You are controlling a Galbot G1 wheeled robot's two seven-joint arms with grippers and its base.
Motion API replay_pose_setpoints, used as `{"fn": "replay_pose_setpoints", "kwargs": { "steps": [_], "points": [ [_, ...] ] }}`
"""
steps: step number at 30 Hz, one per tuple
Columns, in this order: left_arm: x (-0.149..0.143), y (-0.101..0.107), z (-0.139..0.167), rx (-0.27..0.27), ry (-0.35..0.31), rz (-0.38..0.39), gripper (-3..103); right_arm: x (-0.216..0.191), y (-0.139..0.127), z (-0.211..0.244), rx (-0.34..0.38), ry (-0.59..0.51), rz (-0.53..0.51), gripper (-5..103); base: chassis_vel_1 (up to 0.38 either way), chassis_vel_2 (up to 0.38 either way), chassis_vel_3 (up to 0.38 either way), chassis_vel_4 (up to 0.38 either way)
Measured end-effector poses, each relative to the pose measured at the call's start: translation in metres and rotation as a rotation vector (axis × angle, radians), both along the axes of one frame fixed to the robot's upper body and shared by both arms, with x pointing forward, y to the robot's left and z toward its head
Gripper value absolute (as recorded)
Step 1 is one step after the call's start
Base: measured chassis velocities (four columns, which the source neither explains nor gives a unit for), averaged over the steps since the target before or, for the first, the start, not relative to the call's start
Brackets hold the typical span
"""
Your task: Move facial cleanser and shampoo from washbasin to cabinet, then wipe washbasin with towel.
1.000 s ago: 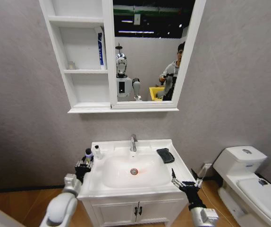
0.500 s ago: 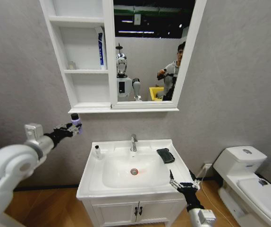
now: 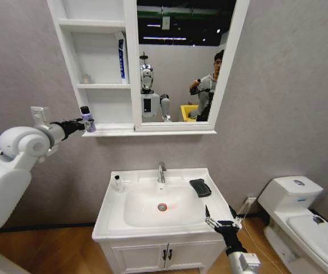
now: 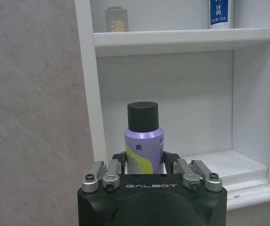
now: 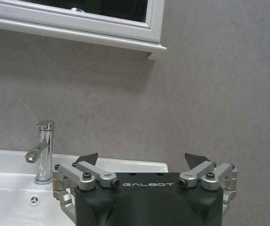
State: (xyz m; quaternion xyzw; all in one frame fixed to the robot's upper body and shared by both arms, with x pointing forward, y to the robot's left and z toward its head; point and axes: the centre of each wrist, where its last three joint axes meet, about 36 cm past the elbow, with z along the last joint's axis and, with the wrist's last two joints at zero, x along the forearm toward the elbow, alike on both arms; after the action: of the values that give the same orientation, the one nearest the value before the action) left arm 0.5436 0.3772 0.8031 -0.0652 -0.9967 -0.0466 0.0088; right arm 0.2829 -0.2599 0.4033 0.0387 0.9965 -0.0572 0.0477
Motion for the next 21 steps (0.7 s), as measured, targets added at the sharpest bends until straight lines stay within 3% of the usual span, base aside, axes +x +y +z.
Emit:
{"fn": "replay_pose_setpoints", "kwargs": {
  "steps": [9,21],
  "points": [
    [0.039,-0.017,0.019,0.012,-0.004,-0.001,42,0.000,-0.003,-0.005,-0.002,0.002,-0.010,100,0.000,0.000,0.000,0.000],
    [0.069,-0.026,0.012,0.005,0.029,0.012,42,0.003,-0.007,-0.006,0.002,-0.009,-0.014,100,0.000,0.000,0.000,0.000]
  ]
}}
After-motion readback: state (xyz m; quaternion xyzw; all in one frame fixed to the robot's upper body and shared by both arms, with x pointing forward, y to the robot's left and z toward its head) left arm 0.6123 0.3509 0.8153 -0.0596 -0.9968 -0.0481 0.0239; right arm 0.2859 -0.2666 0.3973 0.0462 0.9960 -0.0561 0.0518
